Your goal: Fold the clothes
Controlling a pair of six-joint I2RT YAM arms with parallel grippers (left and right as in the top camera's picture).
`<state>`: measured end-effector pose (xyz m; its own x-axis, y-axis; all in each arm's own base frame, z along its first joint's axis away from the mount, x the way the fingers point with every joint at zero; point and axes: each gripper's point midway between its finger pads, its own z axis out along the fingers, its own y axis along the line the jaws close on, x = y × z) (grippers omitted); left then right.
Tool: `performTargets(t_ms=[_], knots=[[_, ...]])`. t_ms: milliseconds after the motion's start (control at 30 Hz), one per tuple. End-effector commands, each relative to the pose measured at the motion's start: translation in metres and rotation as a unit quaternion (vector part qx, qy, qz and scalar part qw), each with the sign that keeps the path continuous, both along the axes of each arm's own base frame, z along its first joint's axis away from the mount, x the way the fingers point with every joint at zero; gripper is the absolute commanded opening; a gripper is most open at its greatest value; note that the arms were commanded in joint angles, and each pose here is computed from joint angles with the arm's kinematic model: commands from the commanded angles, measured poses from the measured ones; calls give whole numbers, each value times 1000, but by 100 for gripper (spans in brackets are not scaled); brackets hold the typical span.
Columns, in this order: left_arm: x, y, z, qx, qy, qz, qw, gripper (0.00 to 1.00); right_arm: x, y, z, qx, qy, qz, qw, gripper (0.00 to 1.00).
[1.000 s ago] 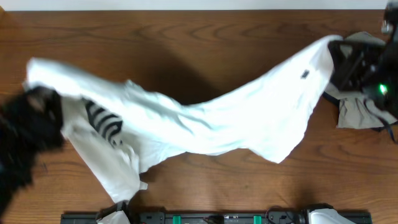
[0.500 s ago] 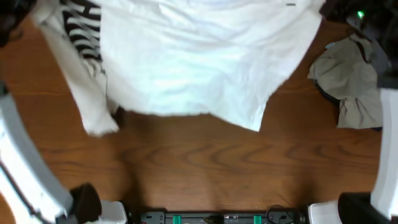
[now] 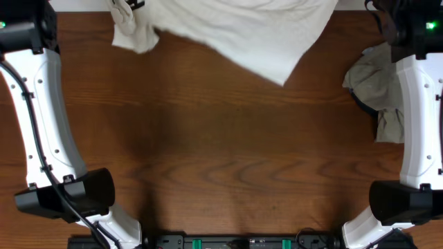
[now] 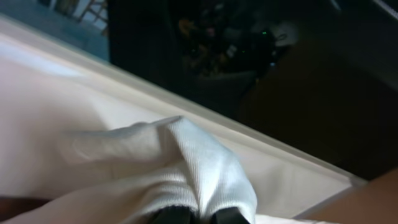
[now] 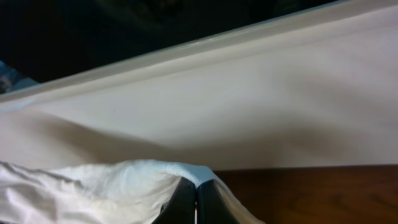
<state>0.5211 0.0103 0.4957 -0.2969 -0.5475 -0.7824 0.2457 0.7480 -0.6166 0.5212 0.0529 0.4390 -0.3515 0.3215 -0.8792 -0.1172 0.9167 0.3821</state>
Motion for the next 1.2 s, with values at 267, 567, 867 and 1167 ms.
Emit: performTargets(t_ms=[267, 567, 867, 1167], knots=[[-63, -2, -110, -5, 271, -1, 963, 8, -66, 11, -67, -17, 193, 32, 980, 1], [-162, -22, -178, 9, 489, -58, 871, 7, -147, 30, -129, -34, 390, 61, 918, 1], [-187, -12, -206, 62, 550, -30, 832, 6, -196, 47, -157, -99, 478, 77, 869, 1], [-230, -8, -219, 97, 581, -7, 808, 6, -208, 72, -164, -135, 481, 101, 860, 2]])
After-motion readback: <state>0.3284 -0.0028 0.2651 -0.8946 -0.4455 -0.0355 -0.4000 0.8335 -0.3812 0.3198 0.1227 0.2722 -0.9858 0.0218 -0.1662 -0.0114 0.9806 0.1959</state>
